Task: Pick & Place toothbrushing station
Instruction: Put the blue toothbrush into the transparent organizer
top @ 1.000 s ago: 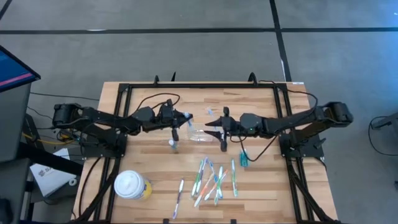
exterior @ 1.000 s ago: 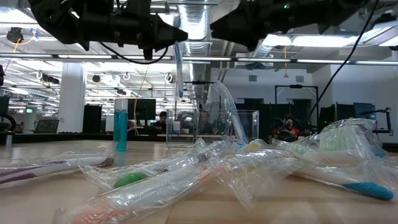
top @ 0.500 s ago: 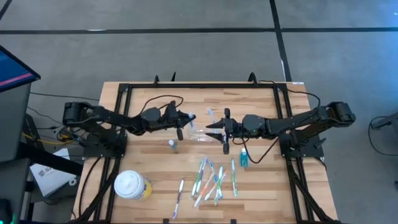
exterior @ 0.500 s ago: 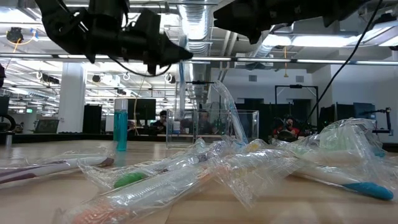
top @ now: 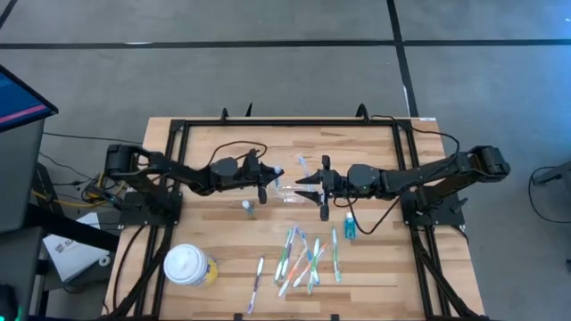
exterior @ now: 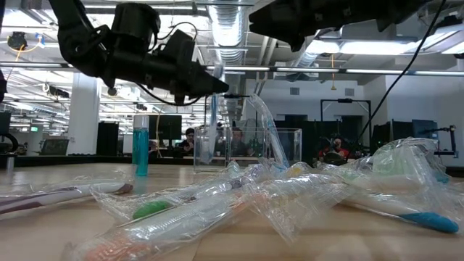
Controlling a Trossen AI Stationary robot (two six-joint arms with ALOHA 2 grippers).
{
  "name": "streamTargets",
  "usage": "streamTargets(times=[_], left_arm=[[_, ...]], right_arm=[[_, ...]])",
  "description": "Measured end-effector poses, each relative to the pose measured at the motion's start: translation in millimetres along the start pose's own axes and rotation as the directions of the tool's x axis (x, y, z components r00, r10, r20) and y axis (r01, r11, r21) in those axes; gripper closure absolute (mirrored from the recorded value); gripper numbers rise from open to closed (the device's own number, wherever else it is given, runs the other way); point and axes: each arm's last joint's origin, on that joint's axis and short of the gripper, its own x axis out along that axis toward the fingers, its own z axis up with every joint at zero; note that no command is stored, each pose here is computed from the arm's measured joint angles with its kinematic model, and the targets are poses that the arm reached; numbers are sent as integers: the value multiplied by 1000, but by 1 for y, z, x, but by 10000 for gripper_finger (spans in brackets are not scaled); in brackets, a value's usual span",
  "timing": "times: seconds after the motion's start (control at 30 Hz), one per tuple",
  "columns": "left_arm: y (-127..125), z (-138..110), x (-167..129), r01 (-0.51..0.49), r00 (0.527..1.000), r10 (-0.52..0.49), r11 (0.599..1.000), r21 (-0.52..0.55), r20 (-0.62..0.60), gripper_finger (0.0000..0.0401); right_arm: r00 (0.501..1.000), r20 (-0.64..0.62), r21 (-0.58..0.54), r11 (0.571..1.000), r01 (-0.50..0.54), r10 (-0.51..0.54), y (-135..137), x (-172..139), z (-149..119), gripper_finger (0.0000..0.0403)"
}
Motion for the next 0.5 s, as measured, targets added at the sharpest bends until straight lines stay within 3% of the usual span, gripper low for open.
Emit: streamTargets(times=[0.5], left_arm=[[0,0,0,-1,1000,1,1000,-1,2,350]], right_arm=[[1000,-13,-3,1000,0,0,0,0,-1,274]])
